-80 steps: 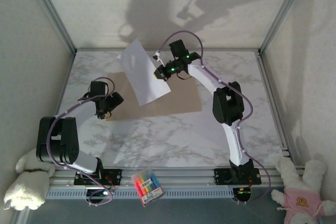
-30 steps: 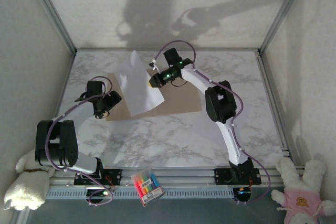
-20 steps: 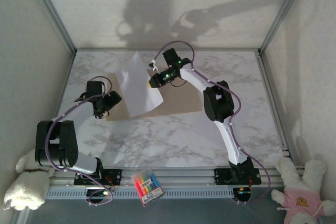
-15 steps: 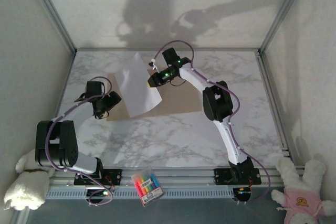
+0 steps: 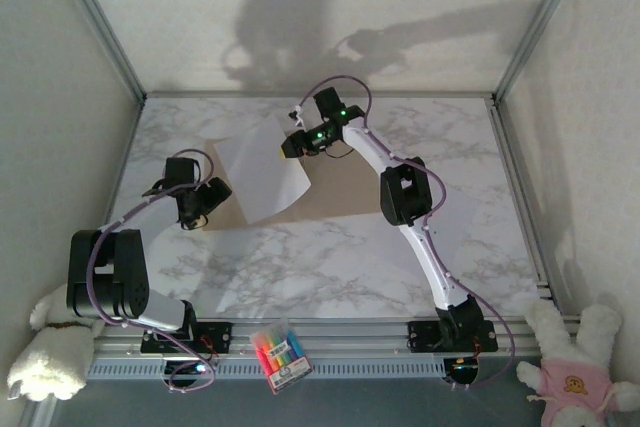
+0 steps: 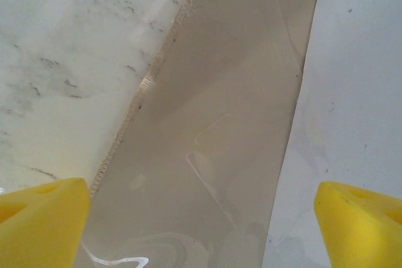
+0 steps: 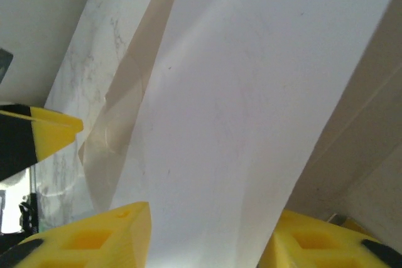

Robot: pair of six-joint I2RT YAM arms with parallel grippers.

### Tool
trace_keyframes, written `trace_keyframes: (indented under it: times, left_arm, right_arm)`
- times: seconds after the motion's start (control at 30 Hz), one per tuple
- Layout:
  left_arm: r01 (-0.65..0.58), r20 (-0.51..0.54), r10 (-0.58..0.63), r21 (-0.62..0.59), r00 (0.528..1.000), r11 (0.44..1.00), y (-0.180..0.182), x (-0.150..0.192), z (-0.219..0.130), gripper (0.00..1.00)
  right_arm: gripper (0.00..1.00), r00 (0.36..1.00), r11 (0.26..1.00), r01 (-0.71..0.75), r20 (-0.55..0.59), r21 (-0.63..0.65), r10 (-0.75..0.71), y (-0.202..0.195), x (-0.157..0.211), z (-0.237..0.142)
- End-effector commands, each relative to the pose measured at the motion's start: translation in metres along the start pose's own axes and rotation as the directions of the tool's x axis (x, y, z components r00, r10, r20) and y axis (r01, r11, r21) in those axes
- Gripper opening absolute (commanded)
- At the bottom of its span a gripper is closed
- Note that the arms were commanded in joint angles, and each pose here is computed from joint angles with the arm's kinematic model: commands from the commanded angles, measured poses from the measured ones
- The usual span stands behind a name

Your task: Put the files into the folder

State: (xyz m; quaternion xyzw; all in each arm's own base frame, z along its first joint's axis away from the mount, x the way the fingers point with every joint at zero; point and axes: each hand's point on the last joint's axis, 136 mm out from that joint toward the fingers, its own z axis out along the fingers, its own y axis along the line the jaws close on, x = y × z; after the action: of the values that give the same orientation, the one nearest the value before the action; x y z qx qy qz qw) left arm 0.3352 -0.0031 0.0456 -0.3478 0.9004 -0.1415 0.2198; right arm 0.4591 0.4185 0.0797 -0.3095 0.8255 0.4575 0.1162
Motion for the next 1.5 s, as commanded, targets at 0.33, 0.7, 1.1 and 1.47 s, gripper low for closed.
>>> trace_keyframes:
  times: [0.33, 0.7, 1.1, 1.47]
  left_arm:
    - [0.001, -0.002, -0.001, -0.001, 1.000, 1.000, 0.004, 0.001, -0.005, 0.92]
    - [0.002, 0.003, -0.002, 0.013, 1.000, 1.000, 0.002, 0.002, -0.010, 0.92]
    - [0.002, 0.014, -0.003, 0.020, 1.000, 1.000, 0.001, 0.001, -0.017, 0.92]
    - [0.008, 0.011, -0.009, 0.023, 1.000, 1.000, 0.003, 0.005, -0.017, 0.92]
  right_arm:
    - [0.42, 0.995, 0.994, -0.096, 0.007, -0.056, 0.096, 0.000, -0.005, 0.012]
    - [0.20, 0.998, 0.996, -0.066, 0.022, 0.061, 0.065, -0.012, -0.006, 0.014]
    - [0.06, 0.997, 0.996, -0.070, 0.034, 0.053, 0.068, -0.001, -0.012, 0.005]
    - [0.01, 0.993, 0.989, -0.087, 0.096, 0.119, 0.075, 0.002, -0.020, -0.013]
